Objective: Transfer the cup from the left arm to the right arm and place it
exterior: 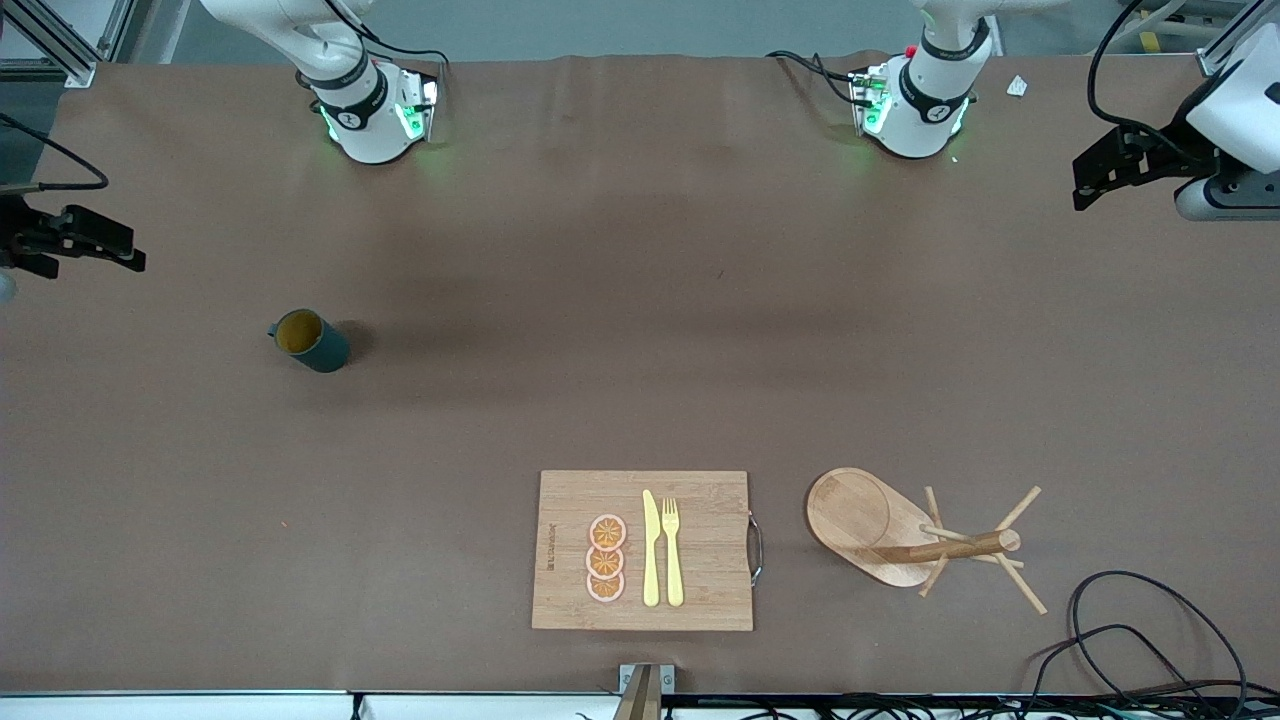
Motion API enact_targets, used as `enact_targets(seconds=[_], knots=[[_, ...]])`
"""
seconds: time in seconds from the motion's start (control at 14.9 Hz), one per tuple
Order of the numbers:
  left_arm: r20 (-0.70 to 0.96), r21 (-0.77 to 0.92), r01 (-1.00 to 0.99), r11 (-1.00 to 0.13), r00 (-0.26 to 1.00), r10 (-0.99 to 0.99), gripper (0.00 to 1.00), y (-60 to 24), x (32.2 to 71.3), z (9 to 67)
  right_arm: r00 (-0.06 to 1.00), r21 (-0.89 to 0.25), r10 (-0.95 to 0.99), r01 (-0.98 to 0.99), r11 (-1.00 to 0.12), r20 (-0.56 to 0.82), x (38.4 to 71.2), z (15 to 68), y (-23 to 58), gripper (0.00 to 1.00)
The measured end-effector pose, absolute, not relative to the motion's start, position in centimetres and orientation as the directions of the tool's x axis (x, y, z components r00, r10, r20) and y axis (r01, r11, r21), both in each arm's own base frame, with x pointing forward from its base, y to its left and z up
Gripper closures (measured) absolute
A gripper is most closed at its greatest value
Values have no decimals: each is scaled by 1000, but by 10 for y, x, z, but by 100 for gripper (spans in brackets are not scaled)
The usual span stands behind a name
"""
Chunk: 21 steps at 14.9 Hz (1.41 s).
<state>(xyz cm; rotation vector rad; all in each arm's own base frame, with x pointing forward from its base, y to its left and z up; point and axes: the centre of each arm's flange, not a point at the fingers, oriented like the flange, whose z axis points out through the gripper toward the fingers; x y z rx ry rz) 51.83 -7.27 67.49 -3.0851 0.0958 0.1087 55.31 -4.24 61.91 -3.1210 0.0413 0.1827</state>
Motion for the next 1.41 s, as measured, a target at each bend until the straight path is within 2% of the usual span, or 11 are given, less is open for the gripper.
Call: enact_targets(seconds=[0.4,0.94,1.41], knots=[[-70,-51,-81,-995,995,-77,0,-84,517,676,987,-2,-102,-103,-995,-123,553,619,-38,0],[-70,-51,-64,-997,996,-61,0,-76,500,692,994,-3,-37,-37,-999,-100,557,620,0,0],[-81,4,-37,-999,996,-38,0,-69,502,685,994,-2,-45,-46,-999,-100,557,620,-5,0]])
